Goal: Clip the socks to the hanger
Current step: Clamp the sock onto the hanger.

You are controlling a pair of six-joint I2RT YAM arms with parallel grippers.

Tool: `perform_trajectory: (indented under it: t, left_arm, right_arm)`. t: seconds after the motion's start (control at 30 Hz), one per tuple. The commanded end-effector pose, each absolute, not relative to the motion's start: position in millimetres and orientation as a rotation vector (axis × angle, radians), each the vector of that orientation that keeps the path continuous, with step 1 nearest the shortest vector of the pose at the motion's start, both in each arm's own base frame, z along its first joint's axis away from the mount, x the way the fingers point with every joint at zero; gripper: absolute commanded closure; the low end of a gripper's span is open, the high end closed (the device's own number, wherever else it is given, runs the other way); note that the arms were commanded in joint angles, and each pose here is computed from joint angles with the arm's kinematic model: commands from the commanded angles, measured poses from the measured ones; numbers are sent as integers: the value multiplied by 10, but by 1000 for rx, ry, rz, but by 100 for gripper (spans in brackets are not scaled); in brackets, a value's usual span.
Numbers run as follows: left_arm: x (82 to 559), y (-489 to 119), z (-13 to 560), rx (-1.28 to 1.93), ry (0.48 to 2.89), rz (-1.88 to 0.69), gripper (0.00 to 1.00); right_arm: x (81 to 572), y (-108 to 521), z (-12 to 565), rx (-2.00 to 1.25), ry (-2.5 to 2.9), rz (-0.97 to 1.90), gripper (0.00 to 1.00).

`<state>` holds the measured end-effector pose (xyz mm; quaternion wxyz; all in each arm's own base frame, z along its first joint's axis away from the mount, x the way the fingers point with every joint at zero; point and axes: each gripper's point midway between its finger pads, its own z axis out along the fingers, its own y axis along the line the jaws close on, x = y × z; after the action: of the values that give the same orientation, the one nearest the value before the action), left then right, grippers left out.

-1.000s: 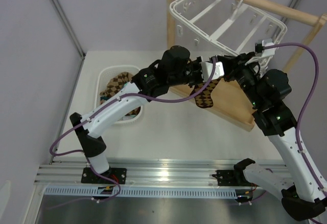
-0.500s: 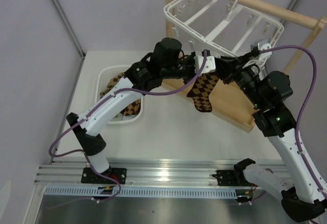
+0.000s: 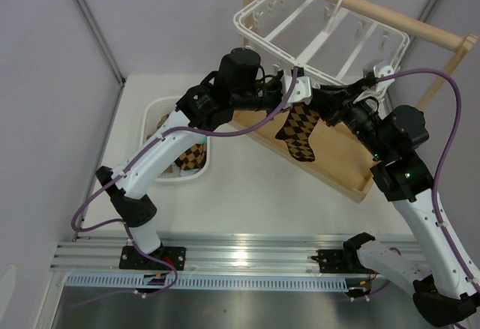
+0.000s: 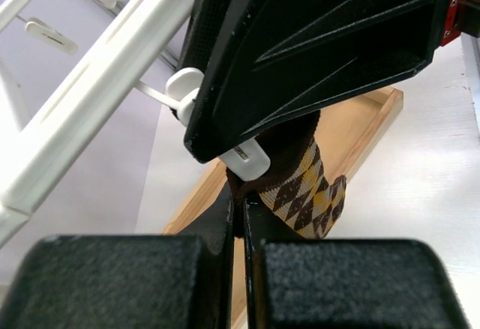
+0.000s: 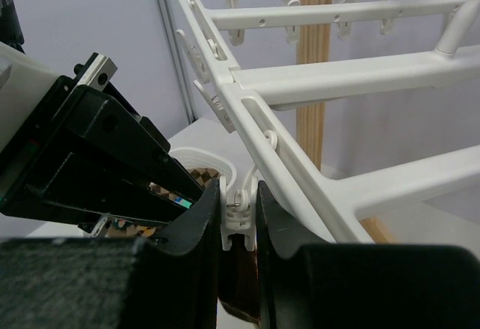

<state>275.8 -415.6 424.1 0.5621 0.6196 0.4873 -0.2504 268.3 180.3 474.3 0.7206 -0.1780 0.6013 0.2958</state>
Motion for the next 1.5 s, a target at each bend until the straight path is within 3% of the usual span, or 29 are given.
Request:
perform_trajectory:
  t: [0.0,0.73,1.1,1.17,1.2,1.3,1.37,1.47]
  left_arm:
    - [2673,-4170,4370,1460,1109,-658,99]
    - [2371,-3980,4610,1454,1078,-733,99]
    - [2476,-3988,4752,1378,1078,-732,99]
    - [2504,-4004,4735,1377,1082,-726,99]
    - [2505,-3998,4741,1374,1082,-723,99]
    - [2523,-4004,4716,1375,1092,-719,99]
    - [2544,-4008,4685,1378,1102,-716,99]
    - [2569,-4027,4626,1381,1121,-712,99]
  right_arm:
    - [2430,2069,4559,-552,1357,792,100]
    - [2453,2018,4463,-572,1374,732,100]
    - [2400,2051,4442,-601,1377,754,99]
    - [2385,2044,4447,-601,1376,756,86]
    - [2382,2040,4455,-599,1373,755,67]
    - [2346,2034,4490,-600,1363,763,35]
    - [2340,2016,4522,-583,1360,764,19]
    - [2325,1988,4569,-565,1354,762,9]
